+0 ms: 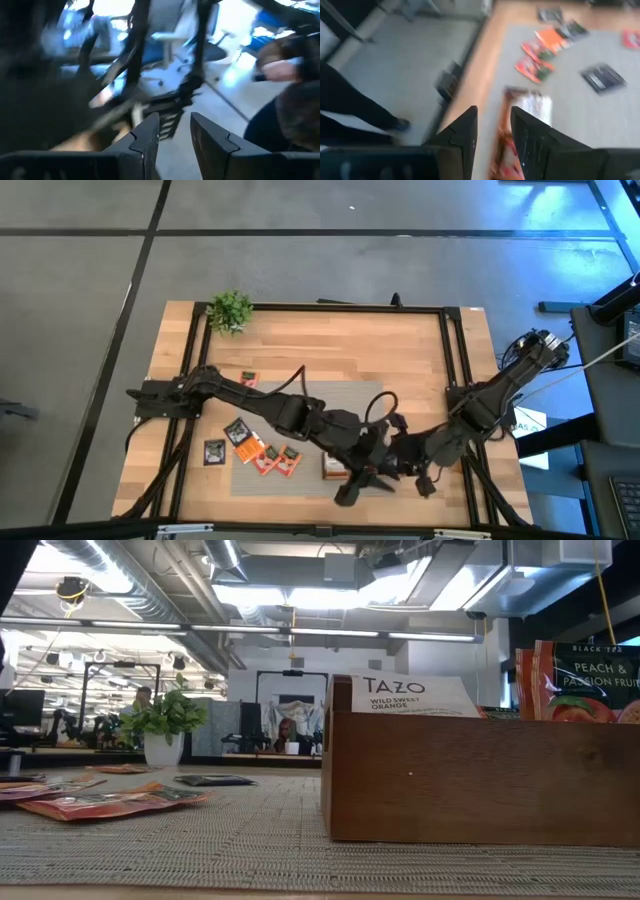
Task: Pick & Place Tea
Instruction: Adjust the yellow tea bags in the wooden organizer
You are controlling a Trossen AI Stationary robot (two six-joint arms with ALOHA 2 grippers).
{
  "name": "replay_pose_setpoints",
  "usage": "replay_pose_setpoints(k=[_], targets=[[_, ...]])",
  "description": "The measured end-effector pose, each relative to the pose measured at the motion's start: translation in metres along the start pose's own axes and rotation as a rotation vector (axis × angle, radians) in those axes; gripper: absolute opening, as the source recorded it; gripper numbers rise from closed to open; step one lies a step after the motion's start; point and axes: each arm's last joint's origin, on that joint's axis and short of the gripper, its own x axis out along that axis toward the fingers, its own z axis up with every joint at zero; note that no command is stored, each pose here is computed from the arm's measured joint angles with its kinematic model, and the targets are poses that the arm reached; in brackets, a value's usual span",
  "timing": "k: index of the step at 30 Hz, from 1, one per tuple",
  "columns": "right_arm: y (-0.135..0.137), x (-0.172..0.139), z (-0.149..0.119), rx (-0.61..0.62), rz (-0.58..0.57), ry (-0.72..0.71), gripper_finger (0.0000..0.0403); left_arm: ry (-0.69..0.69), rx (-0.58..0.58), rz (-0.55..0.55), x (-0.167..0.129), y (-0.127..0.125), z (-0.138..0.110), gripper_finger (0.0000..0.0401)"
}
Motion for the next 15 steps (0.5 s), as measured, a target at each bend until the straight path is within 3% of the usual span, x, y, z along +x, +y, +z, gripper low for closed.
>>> replay_pose_setpoints(k=[4, 10, 15], targets=[[0.002, 0.017, -0.005, 0.051, -0.065, 0.086, 0.012, 0.042, 0.039, -0.009, 0.002, -0.005, -0.006, 0.0106], [0.013, 0.049, -0.011, 0.128, -0.063, 0.169, 0.012, 0.083, 0.043, -0.104, 0.002, -0.012, -0.01, 0.0105], [0.022, 0.072, -0.022, 0.198, -0.059, 0.247, 0.012, 0.166, 0.029, -0.096, -0.002, -0.018, -0.016, 0.0105]])
